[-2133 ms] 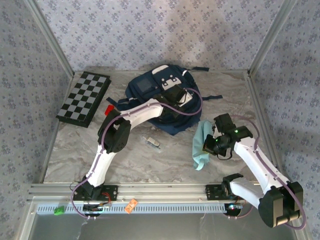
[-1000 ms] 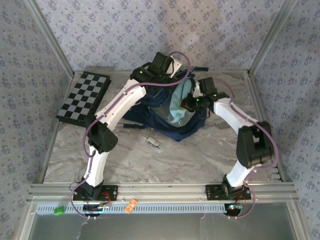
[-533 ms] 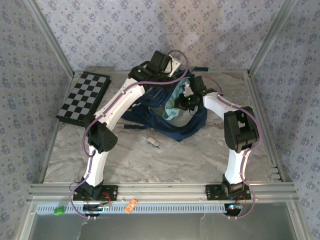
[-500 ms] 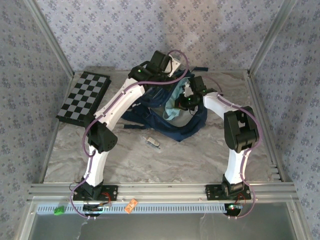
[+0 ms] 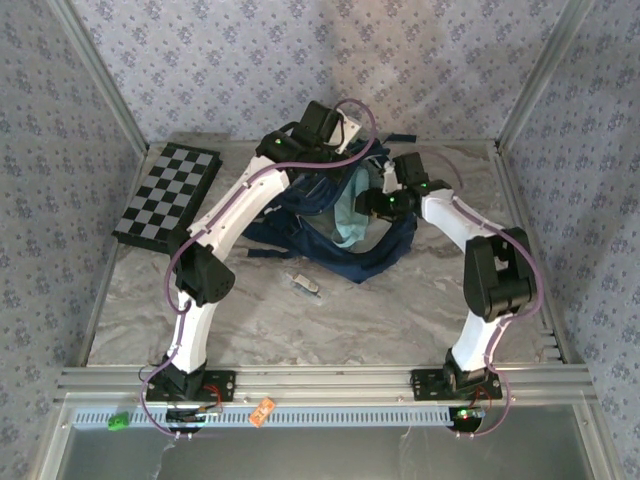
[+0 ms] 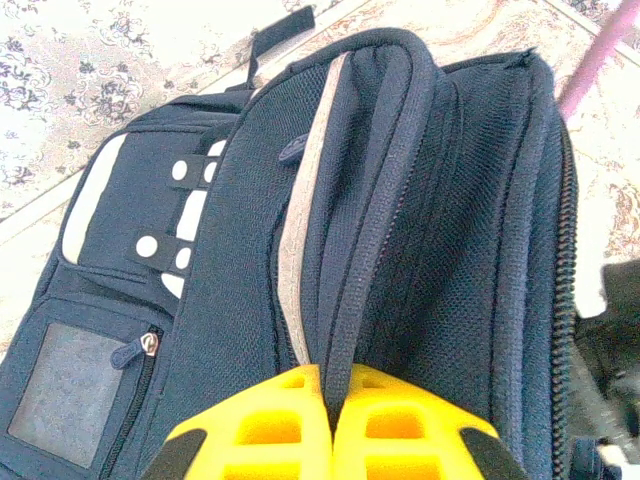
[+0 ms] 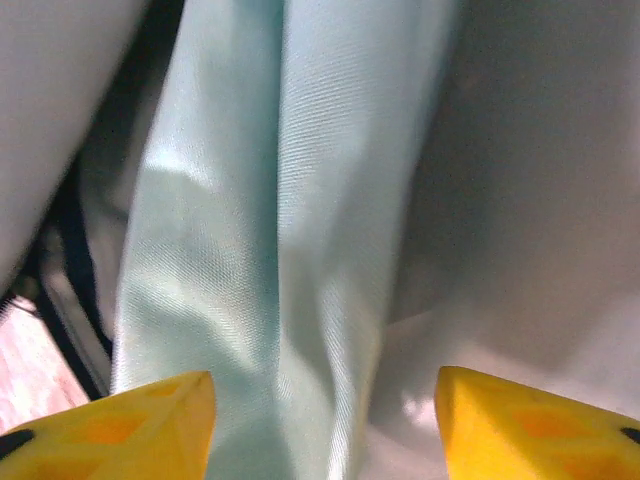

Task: Pack the student bag
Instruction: Place the pencil pouch in the student bag, then move the book to the student bag.

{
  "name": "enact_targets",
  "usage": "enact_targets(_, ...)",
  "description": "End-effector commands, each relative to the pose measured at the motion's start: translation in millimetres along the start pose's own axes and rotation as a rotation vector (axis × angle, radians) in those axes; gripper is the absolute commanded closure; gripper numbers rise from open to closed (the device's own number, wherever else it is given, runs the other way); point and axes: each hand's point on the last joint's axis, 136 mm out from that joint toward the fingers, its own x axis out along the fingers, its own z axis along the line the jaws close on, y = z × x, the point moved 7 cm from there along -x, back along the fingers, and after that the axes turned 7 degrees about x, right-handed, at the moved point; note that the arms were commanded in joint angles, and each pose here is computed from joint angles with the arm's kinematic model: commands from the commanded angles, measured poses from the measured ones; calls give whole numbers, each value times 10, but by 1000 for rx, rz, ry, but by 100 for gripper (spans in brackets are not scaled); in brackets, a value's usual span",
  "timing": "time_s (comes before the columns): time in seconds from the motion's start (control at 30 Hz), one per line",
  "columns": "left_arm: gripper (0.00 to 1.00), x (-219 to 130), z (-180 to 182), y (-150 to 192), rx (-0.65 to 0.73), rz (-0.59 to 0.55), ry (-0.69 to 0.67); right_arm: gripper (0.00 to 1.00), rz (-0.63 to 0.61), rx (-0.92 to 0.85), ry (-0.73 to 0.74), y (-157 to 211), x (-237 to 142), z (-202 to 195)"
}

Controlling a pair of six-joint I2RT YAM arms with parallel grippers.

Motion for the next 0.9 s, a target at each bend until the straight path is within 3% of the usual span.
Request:
enact_targets(0.0, 100, -309, -5, -378, -13, -184, 31, 33, -109, 53, -42, -179, -178, -39)
enact_targets(0.1, 100, -311, -15, -384, -17, -189, 40, 32, -135, 84, -46, -345, -84, -50)
enact_targets(0.17, 100, -305, -10, -391, -28, -194, 42, 38, -132, 126, -75, -440, 71, -60)
enact_targets(0.3, 100, -302, -25, -389, -35, -193, 54, 61, -141, 126, -147, -507, 342, 41)
enact_targets(0.47, 100, -280, -37, -384, -37, -190, 63, 68, -165, 120, -150, -502, 372, 110)
enact_targets(0.6, 100, -261, -38, -364, -39, -183, 63, 59, -172, 135, -82, -178, 64, 61)
enact_targets(0.87, 100, -251, -42, -350, -48, -184, 71, 66, -51, 98, -110, 796, 66, 251)
